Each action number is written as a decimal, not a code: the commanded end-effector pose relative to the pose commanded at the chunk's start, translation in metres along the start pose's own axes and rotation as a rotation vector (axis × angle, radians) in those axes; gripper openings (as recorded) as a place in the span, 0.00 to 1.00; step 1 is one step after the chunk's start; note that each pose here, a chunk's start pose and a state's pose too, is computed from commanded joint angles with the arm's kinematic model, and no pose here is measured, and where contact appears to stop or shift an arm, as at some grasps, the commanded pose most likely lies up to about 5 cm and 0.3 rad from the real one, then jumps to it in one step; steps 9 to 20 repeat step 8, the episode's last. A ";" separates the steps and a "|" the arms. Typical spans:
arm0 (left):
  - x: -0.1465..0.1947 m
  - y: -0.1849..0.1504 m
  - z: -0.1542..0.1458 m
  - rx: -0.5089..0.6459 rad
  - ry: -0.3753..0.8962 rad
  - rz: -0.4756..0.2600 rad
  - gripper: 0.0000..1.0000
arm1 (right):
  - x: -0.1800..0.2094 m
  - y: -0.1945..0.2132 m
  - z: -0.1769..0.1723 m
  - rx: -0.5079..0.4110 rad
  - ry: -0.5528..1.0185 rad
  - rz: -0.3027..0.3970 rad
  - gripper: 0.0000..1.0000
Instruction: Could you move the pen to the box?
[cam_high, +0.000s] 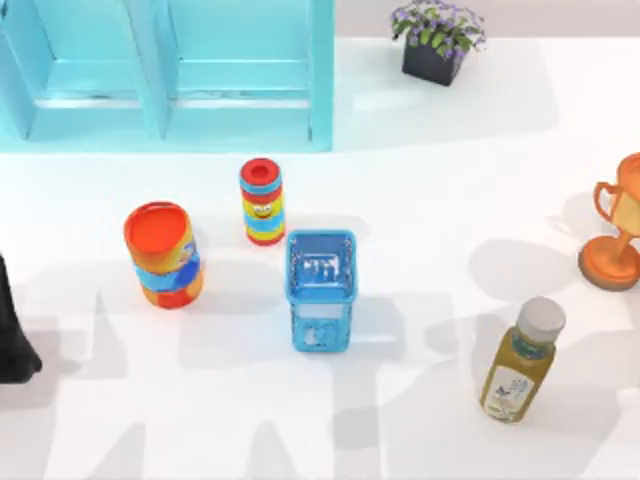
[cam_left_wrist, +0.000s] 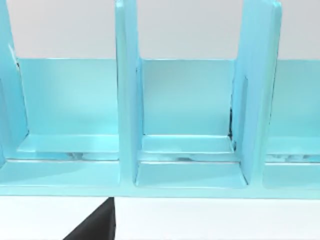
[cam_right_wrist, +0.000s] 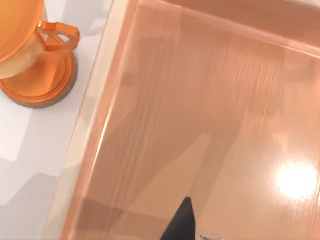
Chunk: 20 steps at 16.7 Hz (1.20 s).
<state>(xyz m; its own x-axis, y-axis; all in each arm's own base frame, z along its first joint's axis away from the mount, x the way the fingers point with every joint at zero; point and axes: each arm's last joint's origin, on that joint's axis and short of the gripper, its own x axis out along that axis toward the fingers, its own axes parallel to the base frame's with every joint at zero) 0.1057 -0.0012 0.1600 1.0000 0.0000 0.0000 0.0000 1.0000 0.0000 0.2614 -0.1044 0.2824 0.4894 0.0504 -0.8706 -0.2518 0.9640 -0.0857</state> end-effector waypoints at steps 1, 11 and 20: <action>0.000 0.000 0.000 0.000 0.000 0.000 1.00 | 0.000 0.000 0.000 0.000 0.000 0.000 0.90; 0.000 0.000 0.000 0.000 0.000 0.000 1.00 | 0.000 0.000 0.000 0.000 0.000 0.000 1.00; 0.000 0.000 0.000 0.000 0.000 0.000 1.00 | 0.000 0.000 0.000 0.000 0.000 0.000 1.00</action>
